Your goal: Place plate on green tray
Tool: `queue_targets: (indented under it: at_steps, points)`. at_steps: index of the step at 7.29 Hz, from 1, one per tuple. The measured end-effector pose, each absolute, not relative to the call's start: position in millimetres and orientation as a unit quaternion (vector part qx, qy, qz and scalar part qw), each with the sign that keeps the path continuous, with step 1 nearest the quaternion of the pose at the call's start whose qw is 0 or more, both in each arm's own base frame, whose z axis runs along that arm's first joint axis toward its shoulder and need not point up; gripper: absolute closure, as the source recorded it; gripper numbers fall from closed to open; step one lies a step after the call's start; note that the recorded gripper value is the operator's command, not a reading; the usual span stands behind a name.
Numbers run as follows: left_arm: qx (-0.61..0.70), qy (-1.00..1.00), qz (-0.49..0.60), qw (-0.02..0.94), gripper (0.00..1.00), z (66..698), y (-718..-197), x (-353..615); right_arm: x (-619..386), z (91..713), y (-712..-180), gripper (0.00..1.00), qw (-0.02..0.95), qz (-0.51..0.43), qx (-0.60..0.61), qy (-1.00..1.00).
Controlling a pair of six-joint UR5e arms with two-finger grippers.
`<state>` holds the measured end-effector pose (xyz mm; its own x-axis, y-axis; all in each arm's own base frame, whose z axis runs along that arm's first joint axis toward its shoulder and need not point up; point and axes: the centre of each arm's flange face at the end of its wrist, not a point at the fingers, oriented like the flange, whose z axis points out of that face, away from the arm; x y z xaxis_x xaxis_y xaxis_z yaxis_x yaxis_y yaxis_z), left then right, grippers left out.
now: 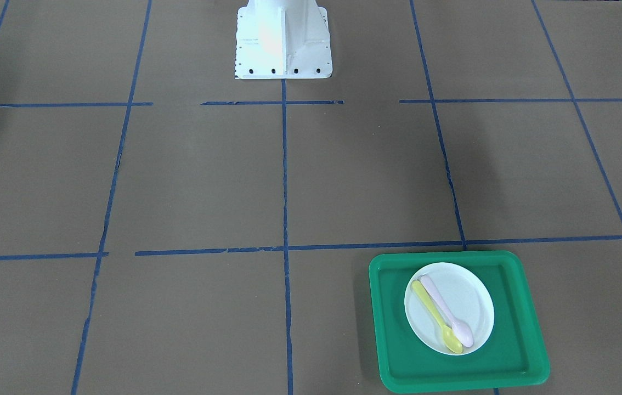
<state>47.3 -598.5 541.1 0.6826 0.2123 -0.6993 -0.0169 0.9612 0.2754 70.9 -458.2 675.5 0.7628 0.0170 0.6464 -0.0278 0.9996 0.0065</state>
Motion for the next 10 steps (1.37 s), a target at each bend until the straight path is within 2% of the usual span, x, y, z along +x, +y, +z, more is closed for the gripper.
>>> queue_targets:
  at_steps: [4,8,10]
  points:
    - [0.082,0.368,0.083,0.923,0.00,603,-560,-27,71,676,-458,0.00,0.939,0.012,0.008,-0.344]
    - [0.045,0.372,0.049,0.926,0.00,676,-480,-83,71,676,-458,0.00,0.939,0.012,0.007,-0.344]
    - [0.038,0.375,0.023,0.926,0.00,671,-465,-84,71,676,-458,0.00,0.939,0.012,0.007,-0.344]
